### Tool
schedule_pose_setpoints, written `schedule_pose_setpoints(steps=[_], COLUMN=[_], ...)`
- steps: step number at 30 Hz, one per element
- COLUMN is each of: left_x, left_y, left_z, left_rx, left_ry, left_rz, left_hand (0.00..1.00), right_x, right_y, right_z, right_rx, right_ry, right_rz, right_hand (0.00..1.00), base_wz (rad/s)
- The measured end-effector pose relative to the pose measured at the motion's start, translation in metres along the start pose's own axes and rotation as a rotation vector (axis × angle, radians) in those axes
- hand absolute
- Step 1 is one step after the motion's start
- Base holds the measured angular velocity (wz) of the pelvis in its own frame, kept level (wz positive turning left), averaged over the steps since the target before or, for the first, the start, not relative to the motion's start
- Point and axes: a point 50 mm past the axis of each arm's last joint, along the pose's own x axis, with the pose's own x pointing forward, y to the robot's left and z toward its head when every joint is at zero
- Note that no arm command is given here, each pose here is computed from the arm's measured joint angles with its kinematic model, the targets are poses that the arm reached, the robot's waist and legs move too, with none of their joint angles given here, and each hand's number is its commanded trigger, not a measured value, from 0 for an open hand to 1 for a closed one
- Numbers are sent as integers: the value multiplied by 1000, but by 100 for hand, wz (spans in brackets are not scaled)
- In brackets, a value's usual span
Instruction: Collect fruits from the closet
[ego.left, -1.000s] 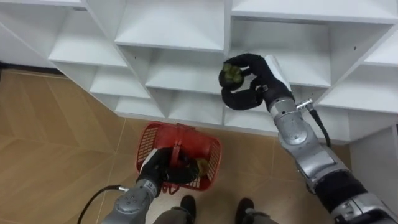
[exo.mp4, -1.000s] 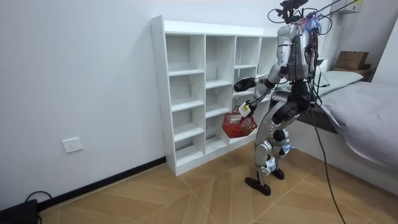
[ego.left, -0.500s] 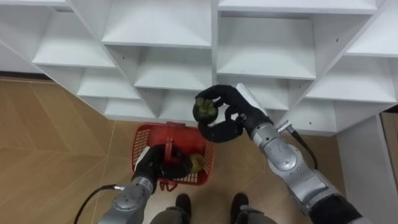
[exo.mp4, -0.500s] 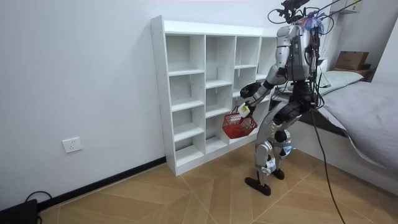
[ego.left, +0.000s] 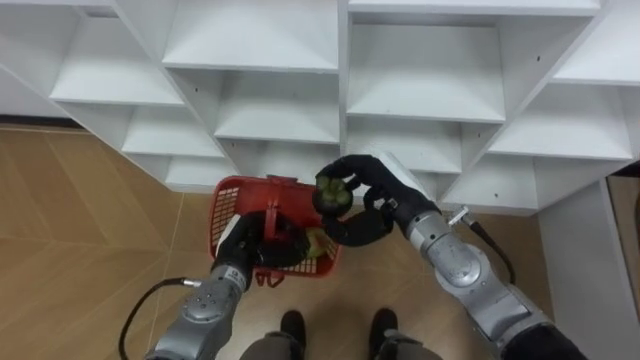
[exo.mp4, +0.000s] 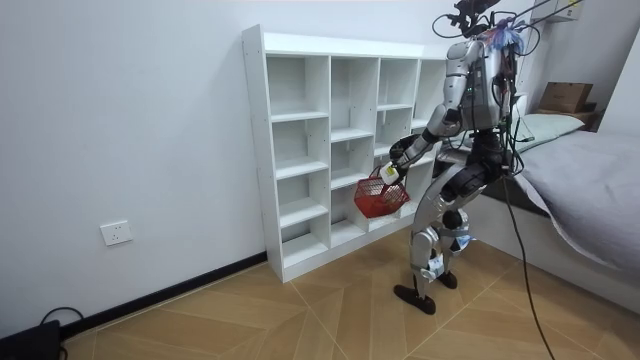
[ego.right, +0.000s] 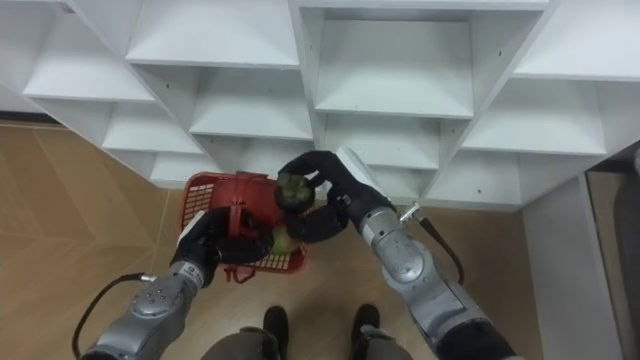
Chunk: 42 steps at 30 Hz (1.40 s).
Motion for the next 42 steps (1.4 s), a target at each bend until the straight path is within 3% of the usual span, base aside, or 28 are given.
schedule_pose_setpoints(steps=[7, 33, 34, 36, 42], left_x=[1, -2, -2, -3, -5], left_y=[1, -2, -2, -2, -2], left_z=[17, 15, 15, 13, 7], left_rx=[-25, -47, -47, -47, -50], left_ry=[-81, -80, -79, -76, -60], left_rz=[-25, -108, -110, -112, -127], left_hand=[100, 100, 100, 100, 100], right_x=[-3, -6, -6, -6, -8], right_y=[2, 5, 5, 6, 7], right_z=[-4, -7, -7, -6, -9], right_rx=[-3, -55, -58, -74, -79], right_ry=[12, 21, 21, 20, 30], right_rz=[29, 64, 65, 67, 68], right_hand=[100, 100, 83, 0, 0], base_wz=[0, 0, 0, 0, 0])
